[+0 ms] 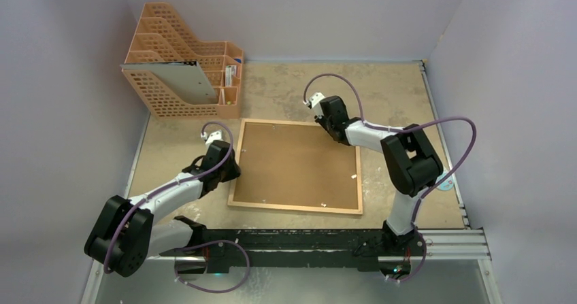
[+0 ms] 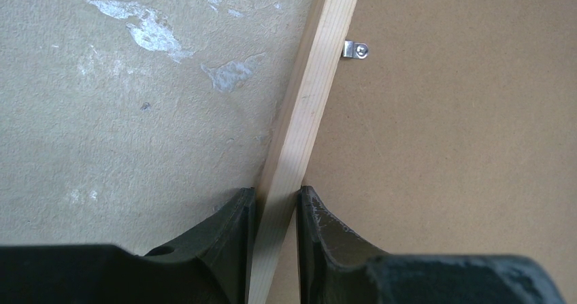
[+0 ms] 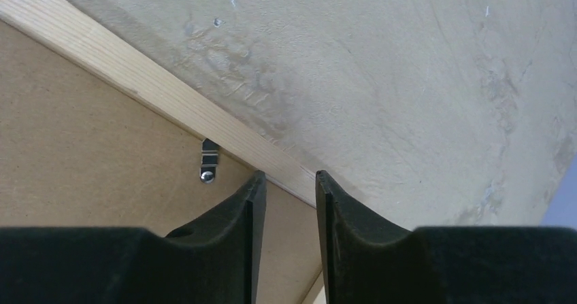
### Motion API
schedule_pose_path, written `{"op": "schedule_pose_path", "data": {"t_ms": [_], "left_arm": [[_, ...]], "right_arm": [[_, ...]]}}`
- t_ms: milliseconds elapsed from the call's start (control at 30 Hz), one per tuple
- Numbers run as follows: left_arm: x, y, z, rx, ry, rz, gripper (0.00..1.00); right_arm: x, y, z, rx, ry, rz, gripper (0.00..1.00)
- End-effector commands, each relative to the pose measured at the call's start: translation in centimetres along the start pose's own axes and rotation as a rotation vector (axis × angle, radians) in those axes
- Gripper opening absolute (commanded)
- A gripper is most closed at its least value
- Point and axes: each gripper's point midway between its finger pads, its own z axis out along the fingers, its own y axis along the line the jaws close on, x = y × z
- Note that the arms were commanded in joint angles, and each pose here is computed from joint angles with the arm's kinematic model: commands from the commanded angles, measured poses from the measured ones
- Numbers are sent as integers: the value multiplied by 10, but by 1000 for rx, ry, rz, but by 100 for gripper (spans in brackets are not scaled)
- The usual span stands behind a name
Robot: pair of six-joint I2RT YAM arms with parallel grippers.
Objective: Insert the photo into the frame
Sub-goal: Install the photo frame at the center of the board.
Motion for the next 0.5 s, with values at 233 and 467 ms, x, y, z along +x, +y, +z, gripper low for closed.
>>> {"op": "schedule_pose_path", "data": {"t_ms": [233, 467], "left_arm": [[20, 20, 1, -63, 81, 28, 16], [20, 19, 1, -60, 80, 27, 16]], "right_arm": [[-60, 8, -32, -104, -233, 60, 41], [-42, 20, -13, -73, -144, 4, 42]]}}
